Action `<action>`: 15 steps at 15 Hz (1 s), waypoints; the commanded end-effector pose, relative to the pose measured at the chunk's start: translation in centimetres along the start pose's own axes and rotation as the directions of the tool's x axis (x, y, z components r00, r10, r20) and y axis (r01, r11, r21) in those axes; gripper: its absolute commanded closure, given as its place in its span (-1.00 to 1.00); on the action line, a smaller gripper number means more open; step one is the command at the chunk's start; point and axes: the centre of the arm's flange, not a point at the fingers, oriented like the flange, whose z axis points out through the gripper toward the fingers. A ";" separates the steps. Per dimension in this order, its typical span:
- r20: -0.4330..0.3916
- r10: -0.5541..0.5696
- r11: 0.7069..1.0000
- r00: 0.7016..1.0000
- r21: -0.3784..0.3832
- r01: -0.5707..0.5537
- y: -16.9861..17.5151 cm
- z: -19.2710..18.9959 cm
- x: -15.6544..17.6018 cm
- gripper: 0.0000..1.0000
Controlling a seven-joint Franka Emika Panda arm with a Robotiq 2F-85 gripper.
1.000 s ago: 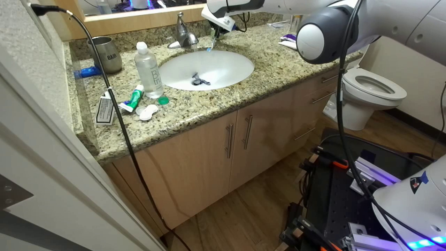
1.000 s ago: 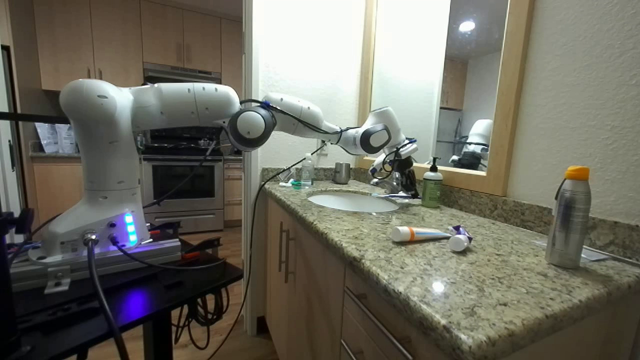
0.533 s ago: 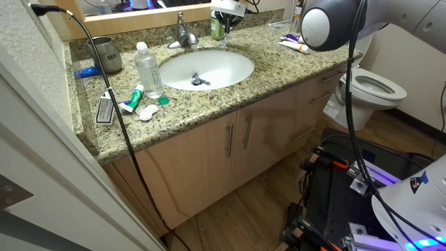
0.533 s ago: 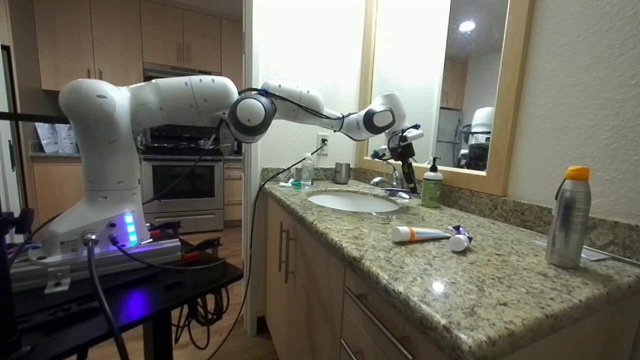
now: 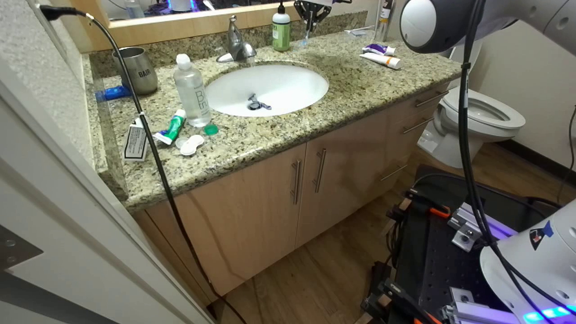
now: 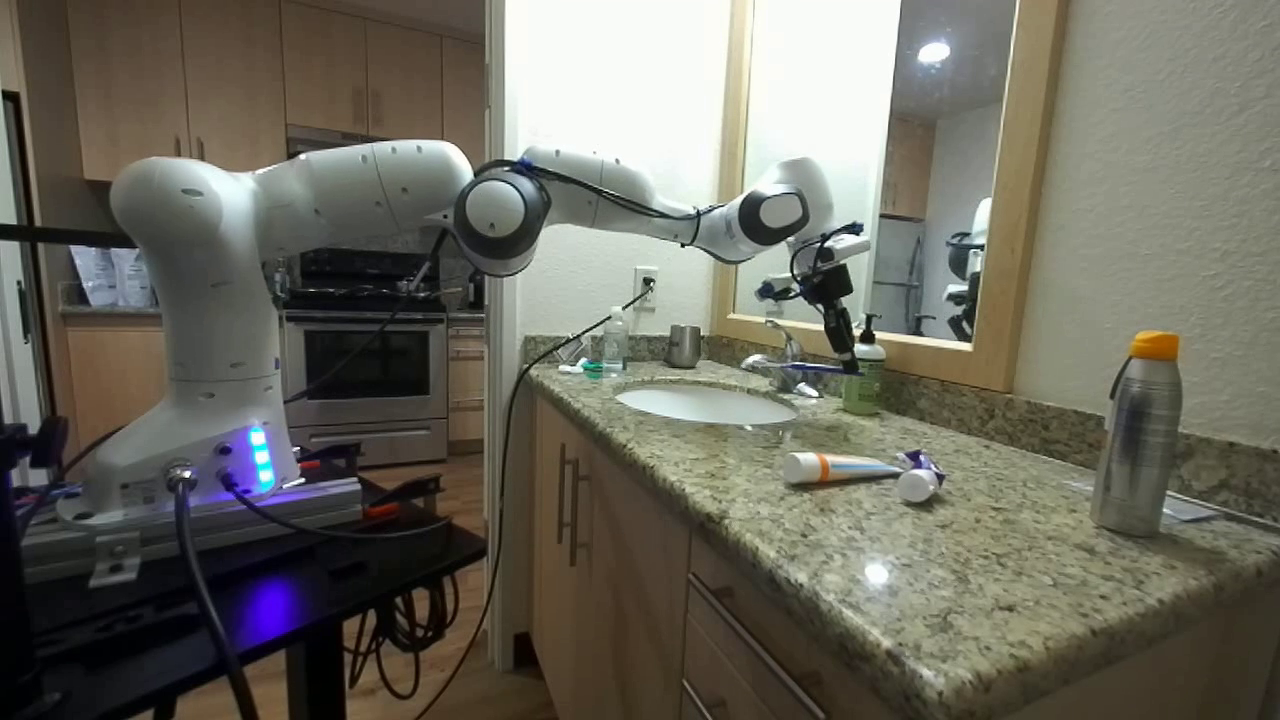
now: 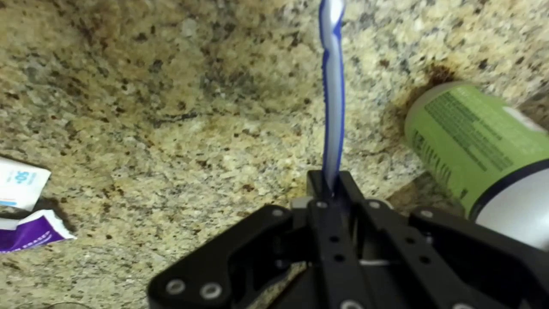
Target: Move the faucet handle upwards and pick up the toothbrush and wash it
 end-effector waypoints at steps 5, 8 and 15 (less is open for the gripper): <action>-0.006 0.290 0.957 0.957 -0.020 -0.290 6.3 0.7 9.5 0.95; -0.040 0.446 0.895 0.894 -0.009 -0.447 8.6 2.3 12.2 0.95; -0.080 0.677 0.733 0.731 -0.017 -0.680 8.6 10.2 10.9 0.95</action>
